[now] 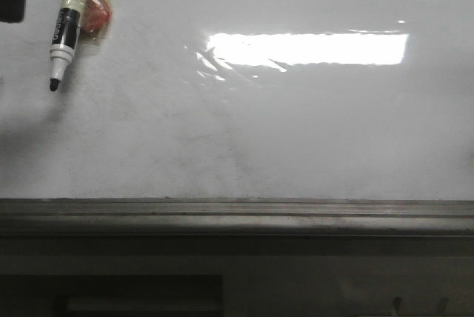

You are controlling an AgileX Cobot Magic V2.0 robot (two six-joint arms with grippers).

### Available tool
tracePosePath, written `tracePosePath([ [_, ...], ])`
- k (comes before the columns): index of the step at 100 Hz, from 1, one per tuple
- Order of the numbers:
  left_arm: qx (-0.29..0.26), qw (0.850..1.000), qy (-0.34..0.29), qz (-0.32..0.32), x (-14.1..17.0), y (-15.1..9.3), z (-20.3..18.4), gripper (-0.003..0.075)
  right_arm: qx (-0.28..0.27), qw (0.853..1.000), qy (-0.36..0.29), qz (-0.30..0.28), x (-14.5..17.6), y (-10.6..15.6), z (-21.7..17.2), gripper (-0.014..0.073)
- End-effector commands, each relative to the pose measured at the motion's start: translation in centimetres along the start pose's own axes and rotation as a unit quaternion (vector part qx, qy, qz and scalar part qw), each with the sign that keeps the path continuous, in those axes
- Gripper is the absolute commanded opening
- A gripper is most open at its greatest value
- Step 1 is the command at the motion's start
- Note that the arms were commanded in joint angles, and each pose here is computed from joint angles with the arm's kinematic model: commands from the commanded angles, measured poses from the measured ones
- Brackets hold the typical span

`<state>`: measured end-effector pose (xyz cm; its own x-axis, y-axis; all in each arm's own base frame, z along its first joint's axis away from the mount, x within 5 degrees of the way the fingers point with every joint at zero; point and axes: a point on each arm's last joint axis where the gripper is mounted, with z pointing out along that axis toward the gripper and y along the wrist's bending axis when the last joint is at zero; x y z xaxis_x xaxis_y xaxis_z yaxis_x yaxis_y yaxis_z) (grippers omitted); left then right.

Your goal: Write number 6 on whiteboard

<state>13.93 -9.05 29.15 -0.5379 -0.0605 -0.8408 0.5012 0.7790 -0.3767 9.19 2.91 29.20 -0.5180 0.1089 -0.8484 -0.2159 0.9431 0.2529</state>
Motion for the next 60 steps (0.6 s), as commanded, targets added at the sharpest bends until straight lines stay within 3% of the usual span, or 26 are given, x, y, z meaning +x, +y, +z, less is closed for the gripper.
tracePosePath([
  [1,-0.003,0.999,-0.034,-0.001,-1.6,-0.5,0.9,0.0448,0.003,0.999,-0.042,-0.004,-1.5,0.1,-0.4,0.0456],
  [39,-0.066,0.997,-0.040,0.017,-1.9,0.4,5.0,0.0435,0.005,0.999,-0.051,-0.004,-1.7,0.1,-0.4,0.0456],
  [60,-0.074,0.996,-0.027,0.028,-1.6,0.7,5.7,0.0287,0.007,0.998,-0.058,-0.004,-1.8,0.1,-0.4,0.0456],
])
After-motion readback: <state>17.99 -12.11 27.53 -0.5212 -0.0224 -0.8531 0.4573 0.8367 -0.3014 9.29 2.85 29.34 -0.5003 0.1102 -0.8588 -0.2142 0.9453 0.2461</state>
